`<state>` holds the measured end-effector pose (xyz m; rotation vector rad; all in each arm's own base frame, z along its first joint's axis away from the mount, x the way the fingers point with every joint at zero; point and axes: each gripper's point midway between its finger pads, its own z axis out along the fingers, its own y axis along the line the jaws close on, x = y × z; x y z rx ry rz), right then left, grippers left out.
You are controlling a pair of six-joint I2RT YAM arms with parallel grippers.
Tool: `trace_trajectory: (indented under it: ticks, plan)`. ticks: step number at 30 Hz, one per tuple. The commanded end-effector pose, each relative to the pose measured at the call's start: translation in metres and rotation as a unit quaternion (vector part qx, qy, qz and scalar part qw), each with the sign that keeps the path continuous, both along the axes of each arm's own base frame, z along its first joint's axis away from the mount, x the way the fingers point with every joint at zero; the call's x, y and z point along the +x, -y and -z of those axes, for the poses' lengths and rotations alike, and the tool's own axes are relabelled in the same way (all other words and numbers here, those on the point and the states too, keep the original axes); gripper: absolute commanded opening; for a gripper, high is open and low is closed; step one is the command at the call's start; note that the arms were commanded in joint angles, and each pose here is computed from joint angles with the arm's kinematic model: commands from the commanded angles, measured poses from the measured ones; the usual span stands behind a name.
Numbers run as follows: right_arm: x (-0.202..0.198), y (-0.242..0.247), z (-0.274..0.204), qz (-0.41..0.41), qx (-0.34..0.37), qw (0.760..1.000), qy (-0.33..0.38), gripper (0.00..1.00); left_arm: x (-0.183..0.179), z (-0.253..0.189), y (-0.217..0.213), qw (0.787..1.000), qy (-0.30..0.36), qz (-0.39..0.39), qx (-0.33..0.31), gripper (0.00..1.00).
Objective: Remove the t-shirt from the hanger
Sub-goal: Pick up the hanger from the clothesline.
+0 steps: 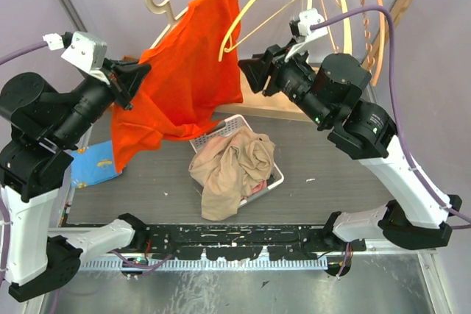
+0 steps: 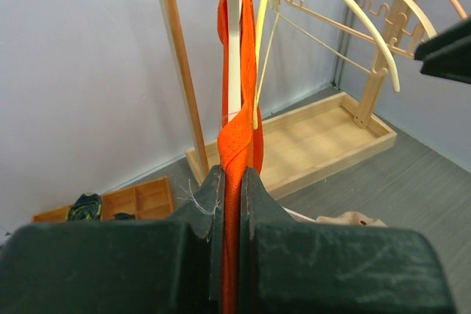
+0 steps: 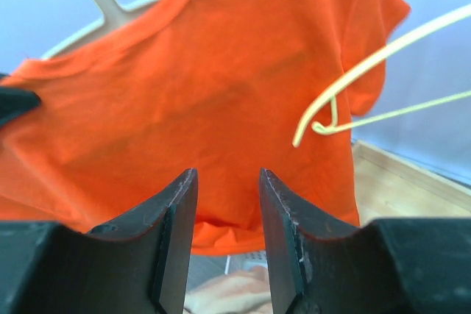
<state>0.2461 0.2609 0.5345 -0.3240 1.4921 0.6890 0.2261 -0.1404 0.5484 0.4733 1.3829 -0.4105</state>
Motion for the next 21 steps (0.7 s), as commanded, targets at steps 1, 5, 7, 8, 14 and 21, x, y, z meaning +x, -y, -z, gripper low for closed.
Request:
trace_trajectory:
  ticks: [1,5,7,8,14,21]
  plan:
    - [-0.009,-0.008,-0.051,-0.032,0.054,0.997,0.055,0.45,-0.022,-0.012,0.005,0.999,0.009,0.044,-0.008,0.0]
    - [-0.005,-0.013,-0.052,-0.032,0.055,0.997,0.053,0.45,-0.029,-0.01,0.01,0.998,0.005,0.066,-0.004,0.0]
    - [-0.006,-0.012,-0.054,-0.033,0.061,0.996,0.054,0.45,-0.033,-0.01,0.01,0.997,0.003,0.073,-0.004,0.0]
    - [-0.007,-0.012,-0.055,-0.033,0.065,0.996,0.055,0.45,-0.035,-0.009,0.011,0.997,0.001,0.076,-0.004,0.0]
    - [-0.011,-0.02,-0.058,-0.056,0.085,0.994,0.046,0.45,-0.041,-0.004,0.018,0.995,-0.015,0.101,-0.018,0.0]
    - [0.008,-0.015,-0.054,-0.018,0.121,0.992,0.007,0.43,-0.043,-0.006,0.025,0.992,-0.016,0.119,-0.033,0.0]
